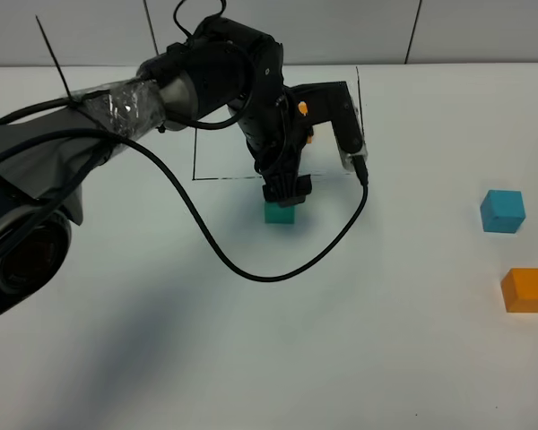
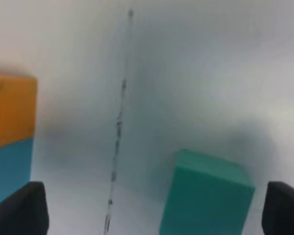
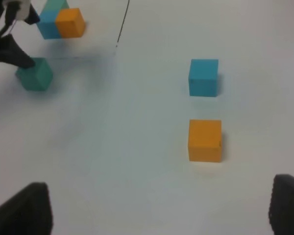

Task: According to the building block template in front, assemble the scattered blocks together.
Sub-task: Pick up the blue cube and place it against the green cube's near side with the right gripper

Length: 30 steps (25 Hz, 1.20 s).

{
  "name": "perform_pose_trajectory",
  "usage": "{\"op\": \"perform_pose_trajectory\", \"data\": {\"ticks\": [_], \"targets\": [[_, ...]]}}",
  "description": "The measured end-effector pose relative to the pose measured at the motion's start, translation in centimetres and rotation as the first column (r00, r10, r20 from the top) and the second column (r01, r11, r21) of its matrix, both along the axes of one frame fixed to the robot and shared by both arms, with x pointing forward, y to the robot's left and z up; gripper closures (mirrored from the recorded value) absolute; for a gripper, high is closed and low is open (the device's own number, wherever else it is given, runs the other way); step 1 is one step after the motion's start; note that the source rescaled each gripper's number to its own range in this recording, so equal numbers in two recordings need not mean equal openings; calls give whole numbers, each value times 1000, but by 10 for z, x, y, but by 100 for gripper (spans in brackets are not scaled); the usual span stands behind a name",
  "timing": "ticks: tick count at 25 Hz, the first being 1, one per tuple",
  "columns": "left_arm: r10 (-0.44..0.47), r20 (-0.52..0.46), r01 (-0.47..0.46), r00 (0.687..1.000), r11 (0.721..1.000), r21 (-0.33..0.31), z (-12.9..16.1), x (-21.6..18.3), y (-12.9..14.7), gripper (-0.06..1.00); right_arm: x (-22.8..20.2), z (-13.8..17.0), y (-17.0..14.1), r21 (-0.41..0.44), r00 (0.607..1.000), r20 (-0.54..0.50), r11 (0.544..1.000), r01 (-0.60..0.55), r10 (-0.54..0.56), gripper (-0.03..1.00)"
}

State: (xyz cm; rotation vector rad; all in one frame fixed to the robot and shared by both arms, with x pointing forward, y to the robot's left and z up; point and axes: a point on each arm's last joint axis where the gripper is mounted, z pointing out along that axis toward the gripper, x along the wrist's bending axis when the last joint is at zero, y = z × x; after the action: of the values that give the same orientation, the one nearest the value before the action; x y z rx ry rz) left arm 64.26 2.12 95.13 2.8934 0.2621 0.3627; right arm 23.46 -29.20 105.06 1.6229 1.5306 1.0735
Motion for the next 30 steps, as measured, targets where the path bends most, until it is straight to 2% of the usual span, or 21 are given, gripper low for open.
{"op": "perform_pose_trajectory", "data": {"ticks": [3,5,8,12,15,19,24,27,30], "targets": [[124,13,-123,992,992,-26,17,5,12,-5,0,0,0,0,1000,0,1000,0,0,19],[207,2,-207,978,978,-13,25,9,28,-5,0,0,0,0,1000,0,1000,0,0,19],[355,-24,-355,935,934,-21,40,18,59,-5,0,0,0,0,1000,0,1000,0,0,19],[531,-32,-532,847,845,-54,63,26,110,-5,0,0,0,0,1000,0,1000,0,0,19],[615,-32,-615,788,785,-76,80,22,142,-5,0,0,0,0,1000,0,1000,0,0,19],[722,-64,-725,689,686,-61,95,6,187,-5,0,0,0,0,1000,0,1000,0,0,19],[831,-96,-837,547,546,-40,103,-32,239,-5,0,0,0,0,1000,0,1000,0,0,19],[879,-96,-884,467,462,-69,111,-65,260,-4,0,0,0,0,1000,0,1000,0,0,19],[907,-79,-909,414,406,-94,123,-105,270,-4,0,0,0,0,1000,0,1000,0,0,19]]}}
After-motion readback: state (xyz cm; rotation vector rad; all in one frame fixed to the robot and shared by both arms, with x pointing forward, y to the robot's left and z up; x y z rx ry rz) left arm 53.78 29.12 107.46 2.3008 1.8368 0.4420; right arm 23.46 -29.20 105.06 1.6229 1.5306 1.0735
